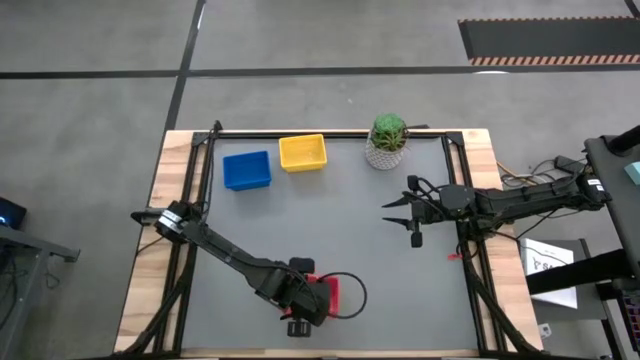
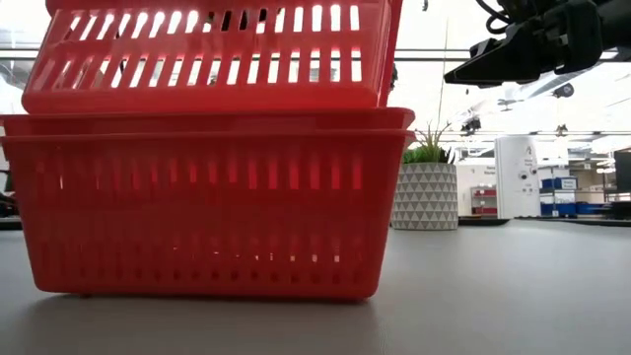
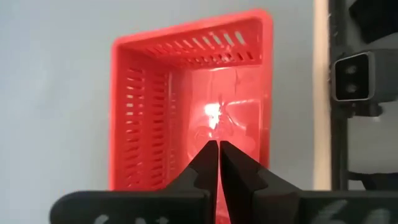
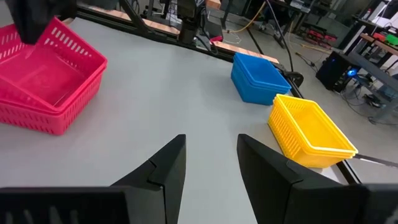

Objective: Stack baskets by color
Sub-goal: Stack the red basket on top of the red basket

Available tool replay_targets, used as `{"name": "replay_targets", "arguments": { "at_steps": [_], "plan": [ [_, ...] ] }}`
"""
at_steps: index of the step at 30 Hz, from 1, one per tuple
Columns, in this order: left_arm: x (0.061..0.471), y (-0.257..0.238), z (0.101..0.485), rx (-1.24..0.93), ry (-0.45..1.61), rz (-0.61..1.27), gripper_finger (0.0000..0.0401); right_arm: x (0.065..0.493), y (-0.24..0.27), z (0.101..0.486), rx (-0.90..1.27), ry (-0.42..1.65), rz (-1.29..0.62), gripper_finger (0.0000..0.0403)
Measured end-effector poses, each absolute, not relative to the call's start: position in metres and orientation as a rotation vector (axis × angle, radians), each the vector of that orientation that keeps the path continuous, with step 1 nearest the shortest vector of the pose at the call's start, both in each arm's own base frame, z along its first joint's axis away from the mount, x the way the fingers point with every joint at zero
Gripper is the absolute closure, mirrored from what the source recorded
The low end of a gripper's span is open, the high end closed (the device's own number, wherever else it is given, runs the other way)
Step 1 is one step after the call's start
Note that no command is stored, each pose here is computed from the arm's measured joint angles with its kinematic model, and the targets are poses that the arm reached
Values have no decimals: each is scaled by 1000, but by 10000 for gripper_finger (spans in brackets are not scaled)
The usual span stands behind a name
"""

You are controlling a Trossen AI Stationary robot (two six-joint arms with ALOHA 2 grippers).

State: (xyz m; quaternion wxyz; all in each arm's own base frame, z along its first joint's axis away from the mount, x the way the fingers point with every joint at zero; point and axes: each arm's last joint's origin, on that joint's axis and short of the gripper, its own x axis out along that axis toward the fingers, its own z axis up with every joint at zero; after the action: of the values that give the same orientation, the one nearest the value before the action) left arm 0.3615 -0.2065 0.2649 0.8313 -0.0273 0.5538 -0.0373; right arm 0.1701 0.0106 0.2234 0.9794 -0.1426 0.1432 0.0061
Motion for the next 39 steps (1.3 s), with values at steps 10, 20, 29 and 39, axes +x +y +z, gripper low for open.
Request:
{"name": "replay_targets", "arguments": {
  "at_steps": [10,20,29,39],
  "plan": [
    [347,-190,309,-222,1094,-56,398,170,11,223,-286,289,12,266],
    [353,-198,288,-357,1082,-142,276,170,11,223,-286,289,12,266],
    [355,-196,270,-329,1071,-140,252,170,11,222,-279,293,12,266],
    [356,-196,246,-311,1043,-164,297,170,11,222,-279,293,12,266]
  ]
}}
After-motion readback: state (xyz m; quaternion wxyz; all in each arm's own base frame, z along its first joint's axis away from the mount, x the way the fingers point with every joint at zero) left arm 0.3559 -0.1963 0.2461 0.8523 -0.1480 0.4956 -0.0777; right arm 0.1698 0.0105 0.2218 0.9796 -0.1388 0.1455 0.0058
